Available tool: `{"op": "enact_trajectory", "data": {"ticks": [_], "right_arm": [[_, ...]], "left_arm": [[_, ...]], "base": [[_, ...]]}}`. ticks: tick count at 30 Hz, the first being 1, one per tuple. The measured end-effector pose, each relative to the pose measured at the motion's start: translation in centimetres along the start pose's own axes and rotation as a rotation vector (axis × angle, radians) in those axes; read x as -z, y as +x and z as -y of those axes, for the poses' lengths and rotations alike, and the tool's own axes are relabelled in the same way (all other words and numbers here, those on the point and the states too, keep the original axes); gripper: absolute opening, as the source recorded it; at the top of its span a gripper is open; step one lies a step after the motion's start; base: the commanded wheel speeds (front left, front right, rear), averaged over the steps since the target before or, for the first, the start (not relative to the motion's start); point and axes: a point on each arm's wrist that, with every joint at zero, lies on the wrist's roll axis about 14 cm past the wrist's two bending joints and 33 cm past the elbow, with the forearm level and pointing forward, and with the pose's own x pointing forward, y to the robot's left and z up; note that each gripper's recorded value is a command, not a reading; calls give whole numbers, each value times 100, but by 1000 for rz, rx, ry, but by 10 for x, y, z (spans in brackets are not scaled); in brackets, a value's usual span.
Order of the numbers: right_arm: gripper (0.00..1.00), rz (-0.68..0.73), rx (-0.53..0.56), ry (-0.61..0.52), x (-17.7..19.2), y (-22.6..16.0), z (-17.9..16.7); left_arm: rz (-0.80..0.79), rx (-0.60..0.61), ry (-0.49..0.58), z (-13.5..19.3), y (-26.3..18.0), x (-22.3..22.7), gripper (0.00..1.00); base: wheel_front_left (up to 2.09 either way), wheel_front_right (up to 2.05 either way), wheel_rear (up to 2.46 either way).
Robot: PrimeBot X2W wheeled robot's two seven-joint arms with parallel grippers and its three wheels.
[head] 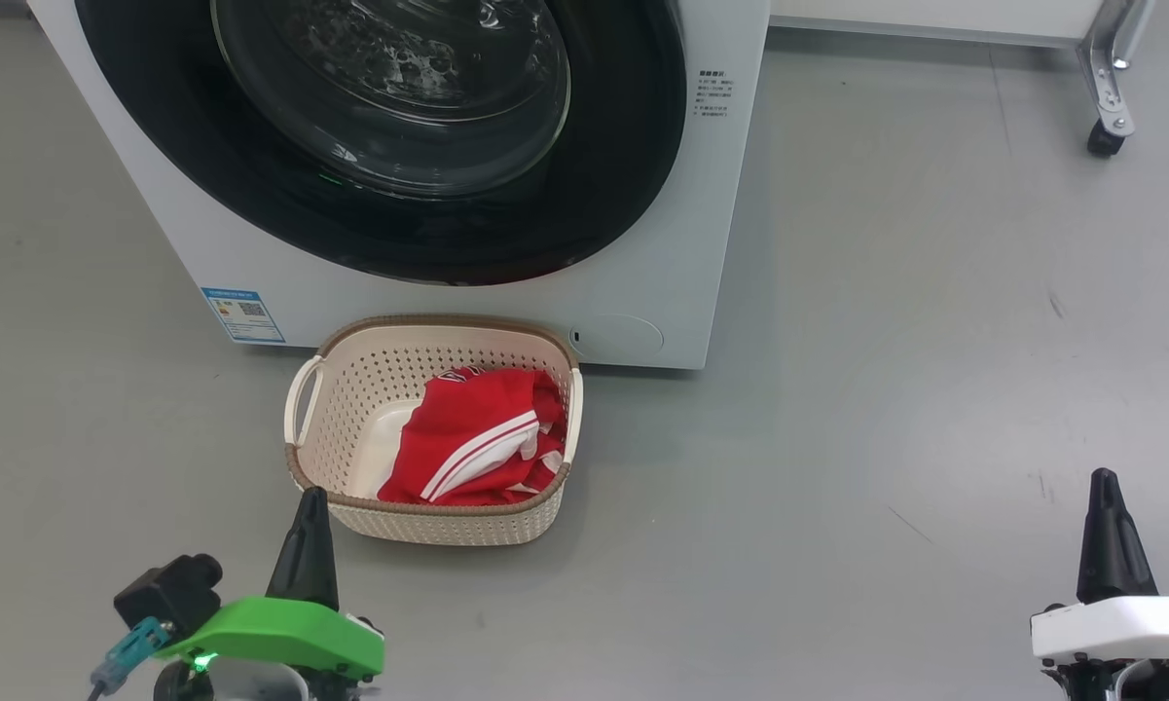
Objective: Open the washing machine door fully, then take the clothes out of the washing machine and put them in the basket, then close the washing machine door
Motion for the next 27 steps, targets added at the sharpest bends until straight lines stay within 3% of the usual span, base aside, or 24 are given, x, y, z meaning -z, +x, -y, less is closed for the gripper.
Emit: {"op": "enact_trajectory", "data": {"ticks": [27], "right_arm": [[0, -23, 57, 341, 0, 2, 10]], "left_arm": [[-22, -20, -297, -11, 4, -10, 0]], "base": [[0, 0, 0]]}}
